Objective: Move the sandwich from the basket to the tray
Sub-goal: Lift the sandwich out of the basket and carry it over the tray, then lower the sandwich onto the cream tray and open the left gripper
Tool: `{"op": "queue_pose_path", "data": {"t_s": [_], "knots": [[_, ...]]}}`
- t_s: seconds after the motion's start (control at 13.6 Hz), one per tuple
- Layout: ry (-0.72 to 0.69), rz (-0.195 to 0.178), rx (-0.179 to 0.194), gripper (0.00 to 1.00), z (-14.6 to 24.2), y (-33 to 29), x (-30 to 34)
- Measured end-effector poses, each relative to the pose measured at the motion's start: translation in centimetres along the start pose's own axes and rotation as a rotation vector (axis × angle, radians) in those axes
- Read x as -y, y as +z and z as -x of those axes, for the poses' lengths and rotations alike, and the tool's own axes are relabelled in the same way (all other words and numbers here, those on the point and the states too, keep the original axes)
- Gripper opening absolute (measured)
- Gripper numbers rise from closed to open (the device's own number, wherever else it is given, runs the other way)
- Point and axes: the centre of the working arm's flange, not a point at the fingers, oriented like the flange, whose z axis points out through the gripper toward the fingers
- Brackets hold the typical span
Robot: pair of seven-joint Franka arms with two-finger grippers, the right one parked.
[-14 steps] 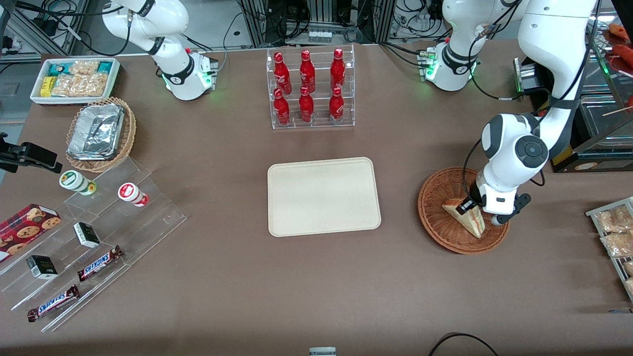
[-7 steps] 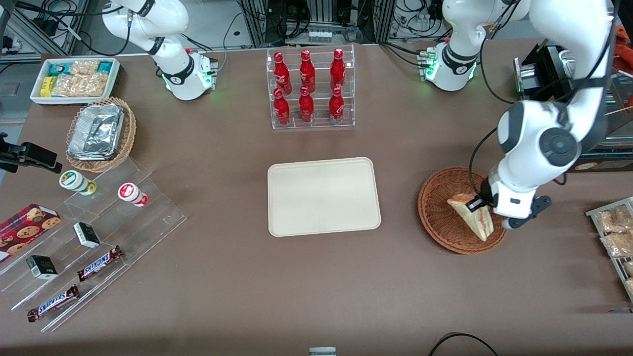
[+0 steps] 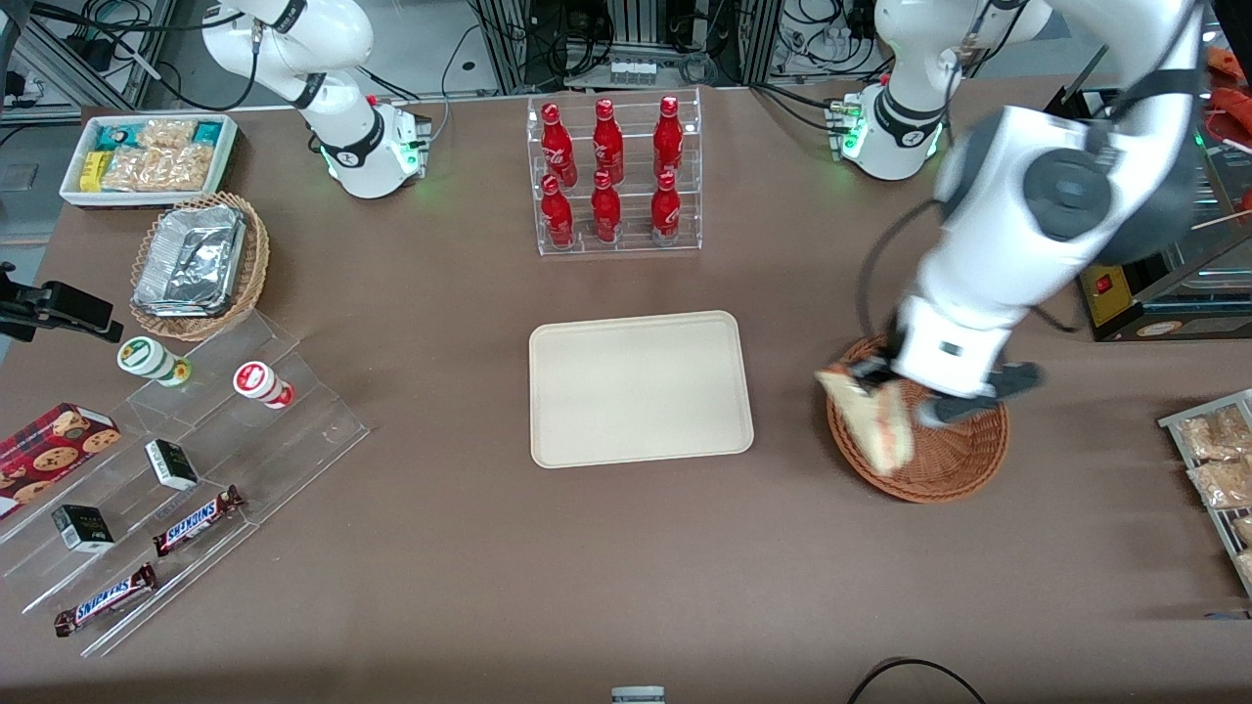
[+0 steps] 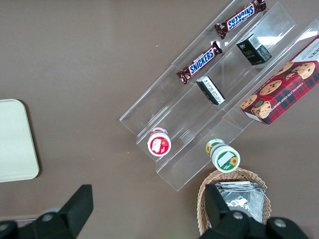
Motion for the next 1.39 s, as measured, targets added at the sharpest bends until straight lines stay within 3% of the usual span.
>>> {"op": "queue_pose_path", "data": {"t_s": [0.29,0.51,0.73,0.88,1.17,1.39], "knots": [[0.136,-0.009,0.088,0.15,6.9,5.9,-9.6],[0.210,-0.023,0.125,0.15,9.7,10.9,-13.5],[0.259,-0.002,0.102,0.15,12.7,16.0,-17.0],[0.283,-0.015,0.081,0.15,14.9,19.7,-18.5],[0.328,-0.053,0.077,0.15,16.3,25.0,-18.9],[0.342,-0.053,0.075,0.15,16.9,26.8,-19.2]]}}
